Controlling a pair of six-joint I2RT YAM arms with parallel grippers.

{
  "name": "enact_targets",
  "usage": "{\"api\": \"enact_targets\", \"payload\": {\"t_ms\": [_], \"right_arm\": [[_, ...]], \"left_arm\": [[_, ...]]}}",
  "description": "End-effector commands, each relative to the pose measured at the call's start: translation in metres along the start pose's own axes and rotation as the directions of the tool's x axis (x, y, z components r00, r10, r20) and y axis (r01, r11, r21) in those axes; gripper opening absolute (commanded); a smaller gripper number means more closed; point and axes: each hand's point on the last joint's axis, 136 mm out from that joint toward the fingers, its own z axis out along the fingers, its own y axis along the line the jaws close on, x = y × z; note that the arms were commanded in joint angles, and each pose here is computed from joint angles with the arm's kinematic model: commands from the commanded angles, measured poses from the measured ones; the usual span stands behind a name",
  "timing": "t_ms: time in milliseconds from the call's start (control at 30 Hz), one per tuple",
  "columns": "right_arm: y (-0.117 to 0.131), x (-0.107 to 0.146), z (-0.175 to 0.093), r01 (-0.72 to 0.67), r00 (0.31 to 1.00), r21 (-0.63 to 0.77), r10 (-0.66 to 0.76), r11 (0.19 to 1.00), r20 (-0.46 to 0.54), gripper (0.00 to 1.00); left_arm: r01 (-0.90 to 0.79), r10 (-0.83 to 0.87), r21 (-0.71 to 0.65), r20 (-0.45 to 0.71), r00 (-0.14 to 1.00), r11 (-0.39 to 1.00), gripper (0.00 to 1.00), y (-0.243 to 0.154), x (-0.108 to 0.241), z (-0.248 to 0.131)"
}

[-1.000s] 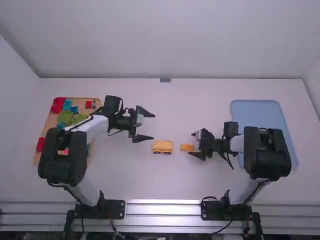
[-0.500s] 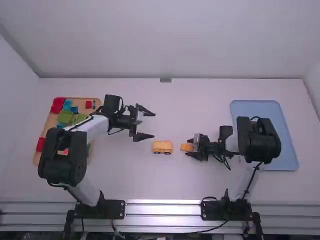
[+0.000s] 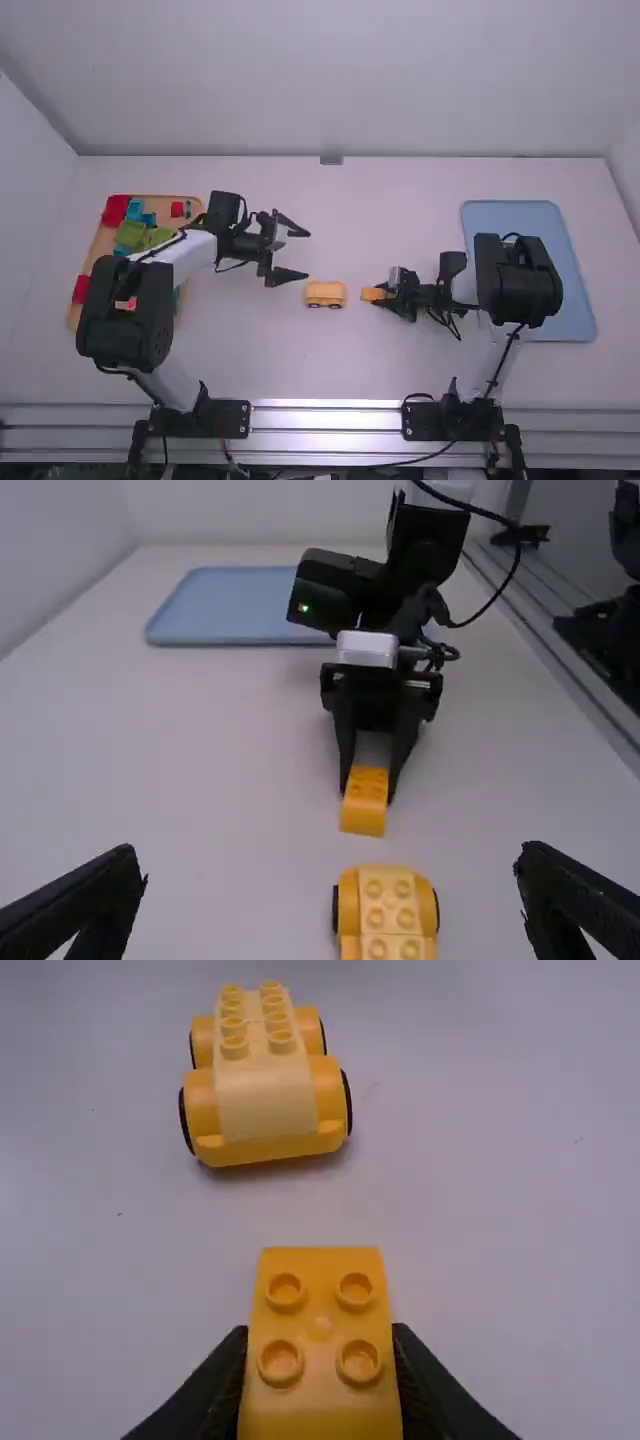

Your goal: Assemble lego blocks to make yellow taxi

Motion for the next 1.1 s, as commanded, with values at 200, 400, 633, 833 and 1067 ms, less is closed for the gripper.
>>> {"api": "enact_targets", "payload": {"t_ms": [200, 400, 633, 833, 1067], "right_arm": [[-0.006, -0.01, 0.0, -0.044, 0.997, -0.013, 0.045, 0.999, 0.056, 0.3], [-0.016, -0.028, -0.004, -0.058, 0.996, 0.003, 0.058, 0.998, 0.062, 0.3], [-0.015, -0.065, -0.011, 0.014, 0.999, 0.039, -0.016, 0.999, 0.051, 0.31], [-0.013, -0.09, -0.011, 0.047, 0.999, 0.053, -0.048, 0.997, 0.009, 0.3], [-0.004, -0.109, -0.006, 0.106, 0.994, 0.033, -0.106, 0.994, 0.006, 0.29]], "left_arm": [[-0.043, 0.044, 0.043, -0.032, 0.999, 0.998, 0.99, -0.026, 0.027, 0.017], [-0.026, 0.026, 0.015, -0.022, 0.999, 1.0, 0.99, -0.034, 0.052, 0.029], [0.01, -0.01, -0.006, 0.0, 1.0, 1.0, 0.99, -0.036, 0.075, 0.042], [0.038, -0.038, -0.002, -0.033, 0.999, 0.999, 0.99, -0.037, 0.1, 0.052], [0.065, -0.066, -0.014, -0.087, 0.994, 0.998, 0.99, -0.029, 0.13, 0.06]]}}
